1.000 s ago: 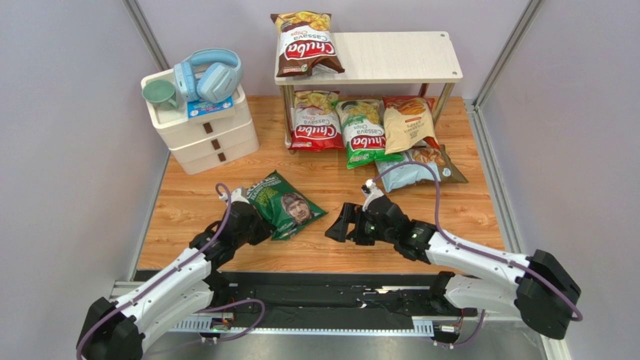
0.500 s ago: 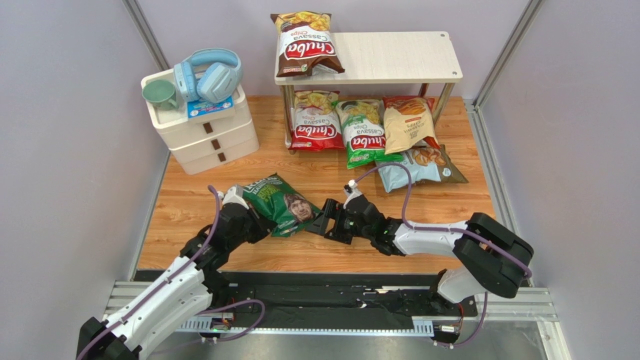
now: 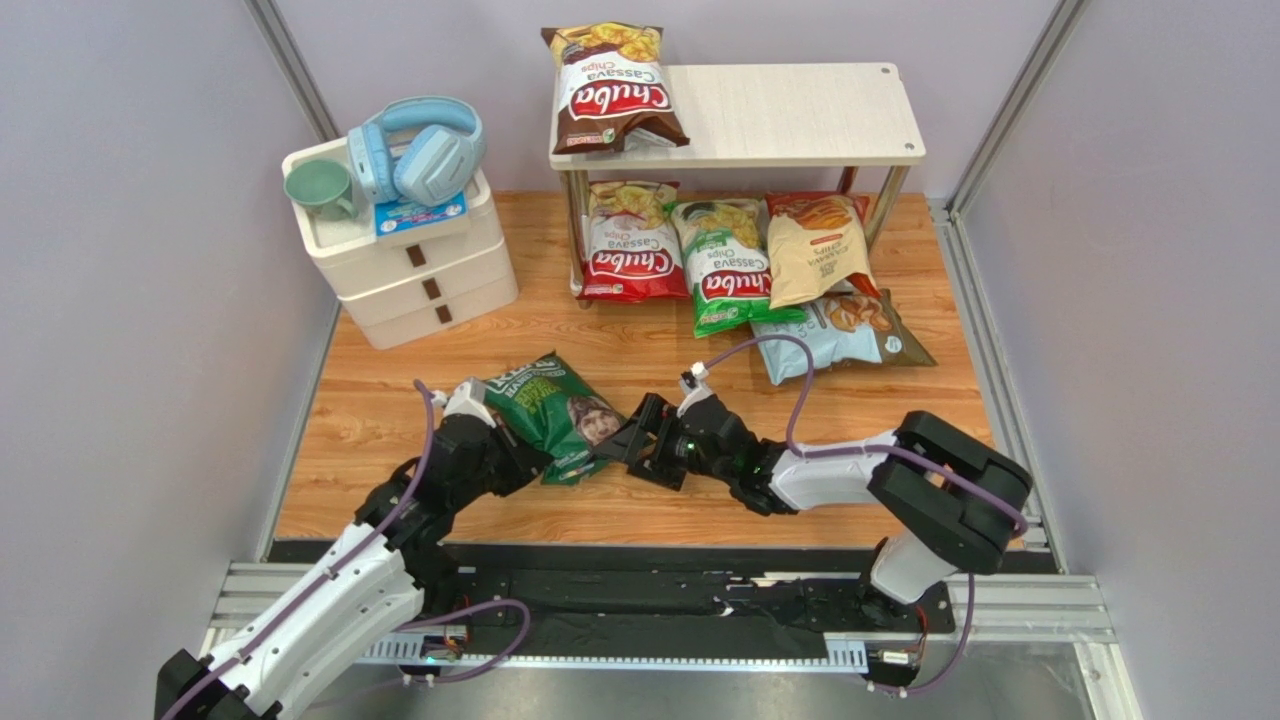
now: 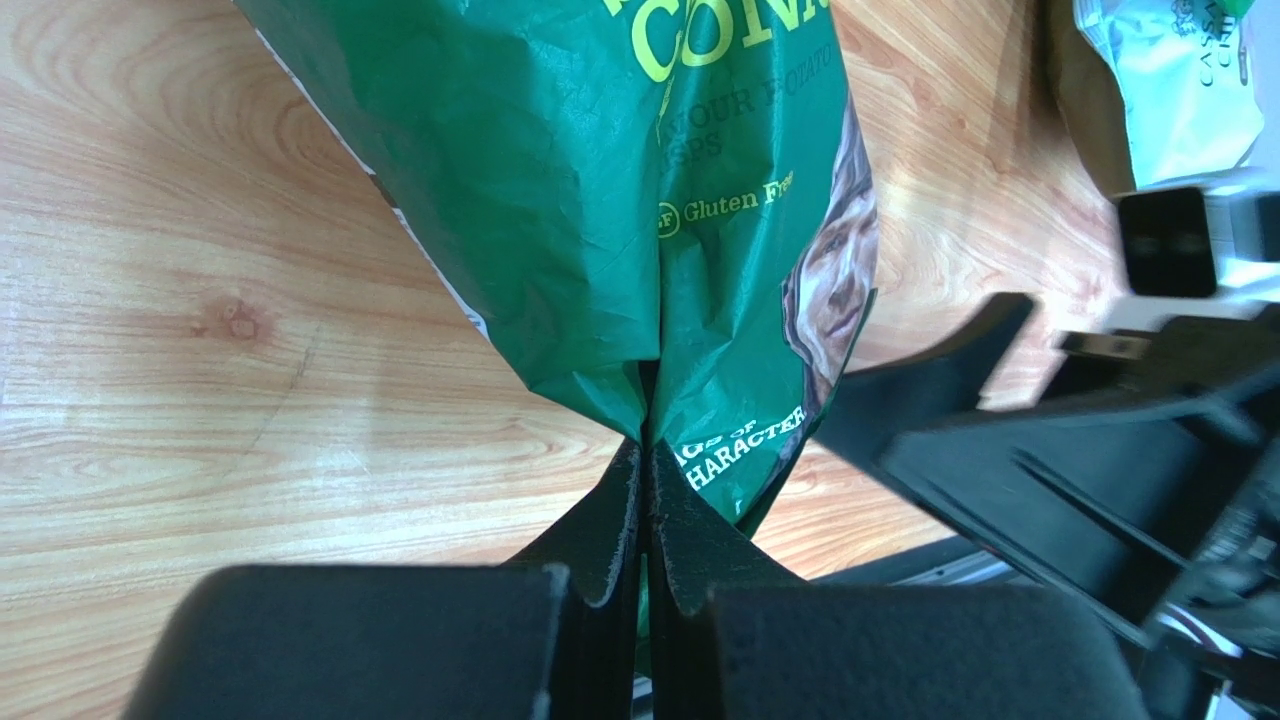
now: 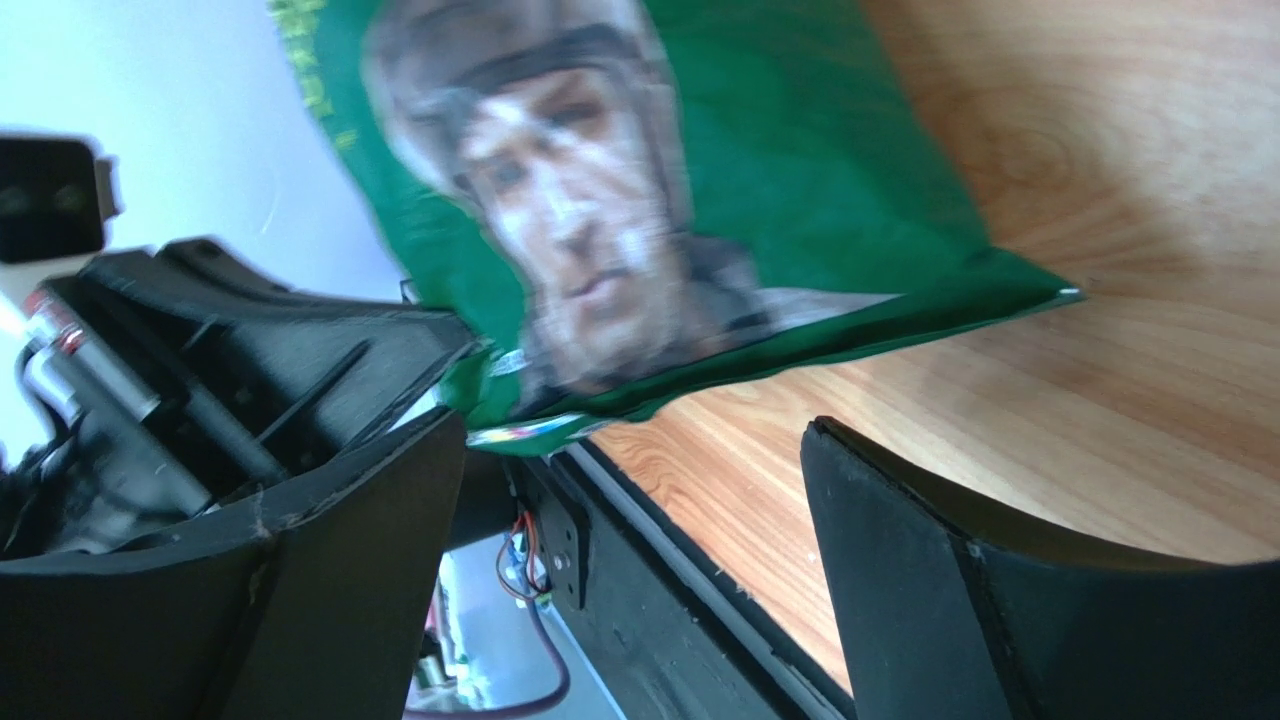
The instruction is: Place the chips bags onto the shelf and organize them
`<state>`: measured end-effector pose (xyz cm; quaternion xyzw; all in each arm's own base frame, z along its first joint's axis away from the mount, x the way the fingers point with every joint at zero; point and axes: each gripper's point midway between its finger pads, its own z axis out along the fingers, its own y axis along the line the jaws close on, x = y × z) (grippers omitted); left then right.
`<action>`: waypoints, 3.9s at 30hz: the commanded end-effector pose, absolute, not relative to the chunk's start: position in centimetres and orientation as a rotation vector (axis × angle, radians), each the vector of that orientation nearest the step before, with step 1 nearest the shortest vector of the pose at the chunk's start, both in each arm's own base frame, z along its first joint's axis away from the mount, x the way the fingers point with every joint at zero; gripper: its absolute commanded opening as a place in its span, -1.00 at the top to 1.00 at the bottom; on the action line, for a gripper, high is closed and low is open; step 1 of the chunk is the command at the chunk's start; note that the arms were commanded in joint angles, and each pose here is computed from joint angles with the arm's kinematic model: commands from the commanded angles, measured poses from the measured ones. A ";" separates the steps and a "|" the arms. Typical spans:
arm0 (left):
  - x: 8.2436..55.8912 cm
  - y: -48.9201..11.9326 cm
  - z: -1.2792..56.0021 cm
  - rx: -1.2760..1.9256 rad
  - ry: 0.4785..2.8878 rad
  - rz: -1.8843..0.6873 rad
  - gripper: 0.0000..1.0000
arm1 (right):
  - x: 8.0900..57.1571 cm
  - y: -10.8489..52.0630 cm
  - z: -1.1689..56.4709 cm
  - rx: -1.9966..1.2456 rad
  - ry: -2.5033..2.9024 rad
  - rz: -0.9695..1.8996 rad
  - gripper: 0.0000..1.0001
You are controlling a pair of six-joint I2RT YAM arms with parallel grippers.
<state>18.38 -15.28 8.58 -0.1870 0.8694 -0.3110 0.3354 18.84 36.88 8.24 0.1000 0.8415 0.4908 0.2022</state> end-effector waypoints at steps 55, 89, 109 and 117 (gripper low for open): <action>15.8 -8.4 15.9 -0.593 2.082 -0.615 -0.13 | 21.1 32.8 23.0 -0.323 2.091 0.933 1.00; 16.2 -9.7 13.0 -0.554 2.182 -0.598 -0.04 | 40.7 15.2 59.7 -0.024 1.277 0.524 1.00; 16.0 -8.9 12.8 -0.534 2.195 -0.531 -0.01 | 54.5 20.3 48.3 -0.015 1.380 0.916 1.00; 15.8 -8.9 12.4 -0.545 2.195 -0.540 0.00 | 54.1 20.9 39.6 0.053 1.509 0.996 1.00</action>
